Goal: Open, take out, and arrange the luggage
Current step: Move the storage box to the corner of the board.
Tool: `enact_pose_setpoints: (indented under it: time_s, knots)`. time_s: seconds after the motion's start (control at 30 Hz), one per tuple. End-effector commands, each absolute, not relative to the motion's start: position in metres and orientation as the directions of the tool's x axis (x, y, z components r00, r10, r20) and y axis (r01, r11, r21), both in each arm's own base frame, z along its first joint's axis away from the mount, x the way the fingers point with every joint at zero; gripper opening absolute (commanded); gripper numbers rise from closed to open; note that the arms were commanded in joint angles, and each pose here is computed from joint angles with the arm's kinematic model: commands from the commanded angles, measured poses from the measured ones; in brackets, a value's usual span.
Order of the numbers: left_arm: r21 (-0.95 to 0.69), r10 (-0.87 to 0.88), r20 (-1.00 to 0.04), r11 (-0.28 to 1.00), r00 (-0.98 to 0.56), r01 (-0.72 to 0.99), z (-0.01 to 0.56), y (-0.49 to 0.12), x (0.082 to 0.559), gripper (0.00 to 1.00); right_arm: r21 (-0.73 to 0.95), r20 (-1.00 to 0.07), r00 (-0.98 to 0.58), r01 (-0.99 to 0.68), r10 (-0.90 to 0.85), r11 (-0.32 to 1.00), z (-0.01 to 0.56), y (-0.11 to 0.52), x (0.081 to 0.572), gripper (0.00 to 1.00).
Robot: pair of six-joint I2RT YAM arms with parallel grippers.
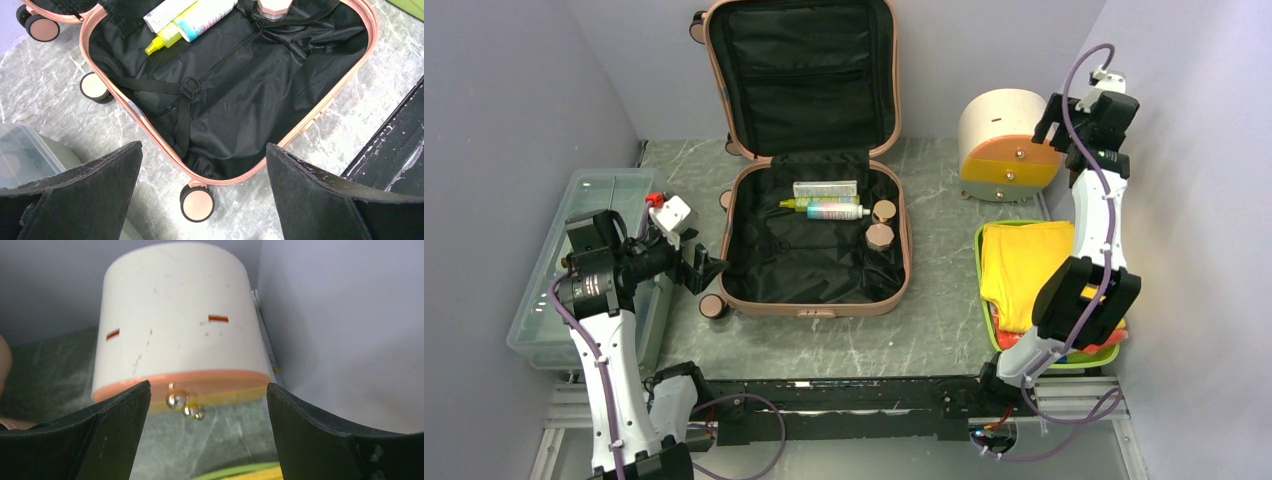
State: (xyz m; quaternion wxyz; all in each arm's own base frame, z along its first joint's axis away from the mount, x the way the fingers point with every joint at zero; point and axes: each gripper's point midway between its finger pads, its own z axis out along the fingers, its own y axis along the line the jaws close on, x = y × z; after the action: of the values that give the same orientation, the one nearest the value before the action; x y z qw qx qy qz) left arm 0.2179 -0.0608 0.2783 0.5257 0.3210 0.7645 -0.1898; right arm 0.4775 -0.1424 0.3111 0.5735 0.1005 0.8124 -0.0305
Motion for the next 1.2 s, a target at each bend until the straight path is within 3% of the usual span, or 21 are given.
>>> enact_pose_setpoints:
  time_s: [0.0,0.8,1.17]
  knots:
    - [0.043,0.276,-0.935,0.713,-0.223,0.7,0.286,-0.062,0.222,0.99,0.252,-0.944,-0.175,0.171,0.281,0.952,0.349,-0.15,0.506,0.88]
    - [-0.127,0.307,-0.84,0.691,-0.448,0.712,0.239,-0.043,0.246,0.99,0.52,-0.806,-0.286,0.077,0.519,0.851,0.242,-0.151,0.61,0.85]
    - [-0.138,0.305,-0.823,0.71,-0.478,0.691,0.233,-0.036,0.255,0.99,0.712,-0.653,-0.456,-0.097,0.604,0.696,0.204,-0.092,0.602,0.77]
